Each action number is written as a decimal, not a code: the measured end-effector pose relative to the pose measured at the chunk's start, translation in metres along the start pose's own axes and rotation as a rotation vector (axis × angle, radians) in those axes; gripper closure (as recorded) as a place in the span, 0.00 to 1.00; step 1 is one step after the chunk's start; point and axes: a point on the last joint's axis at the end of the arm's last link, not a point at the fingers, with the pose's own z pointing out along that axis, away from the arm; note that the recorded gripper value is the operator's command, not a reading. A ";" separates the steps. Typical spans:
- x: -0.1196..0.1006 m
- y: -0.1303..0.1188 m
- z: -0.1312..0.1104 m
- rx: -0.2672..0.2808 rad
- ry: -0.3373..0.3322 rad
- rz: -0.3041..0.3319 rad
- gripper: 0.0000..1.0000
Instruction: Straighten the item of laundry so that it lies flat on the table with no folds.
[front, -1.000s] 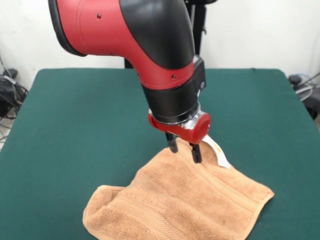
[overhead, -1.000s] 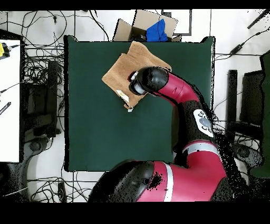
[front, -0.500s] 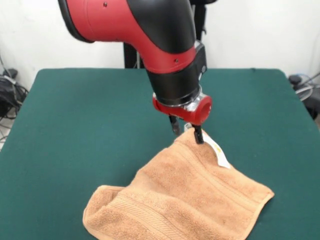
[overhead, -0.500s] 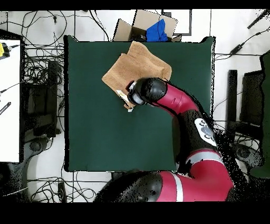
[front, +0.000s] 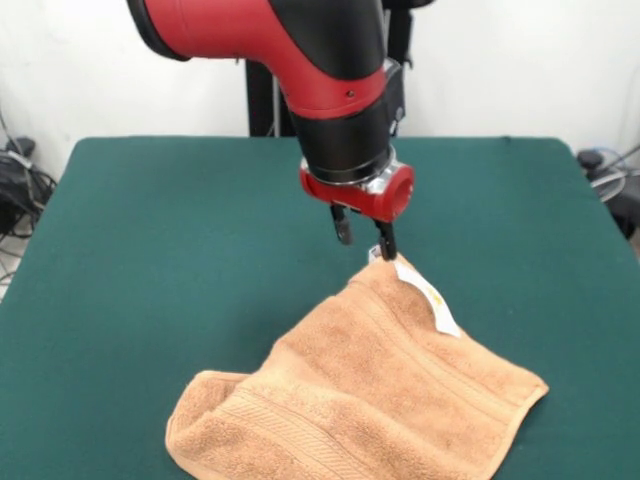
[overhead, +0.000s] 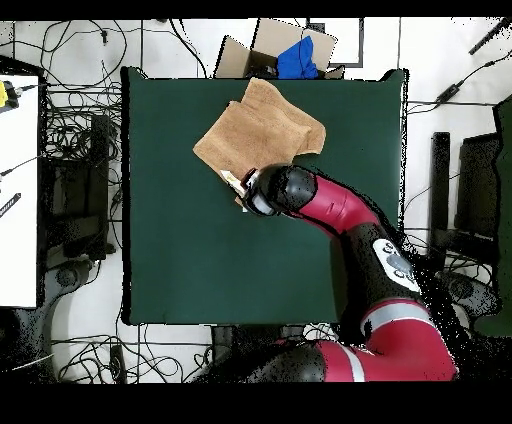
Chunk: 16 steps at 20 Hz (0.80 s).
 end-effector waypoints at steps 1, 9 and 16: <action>0.001 -0.003 0.001 0.004 0.001 -0.002 0.00; 0.005 -0.013 0.012 0.024 0.003 -0.029 0.00; 0.010 -0.007 0.027 0.012 0.015 -0.037 0.00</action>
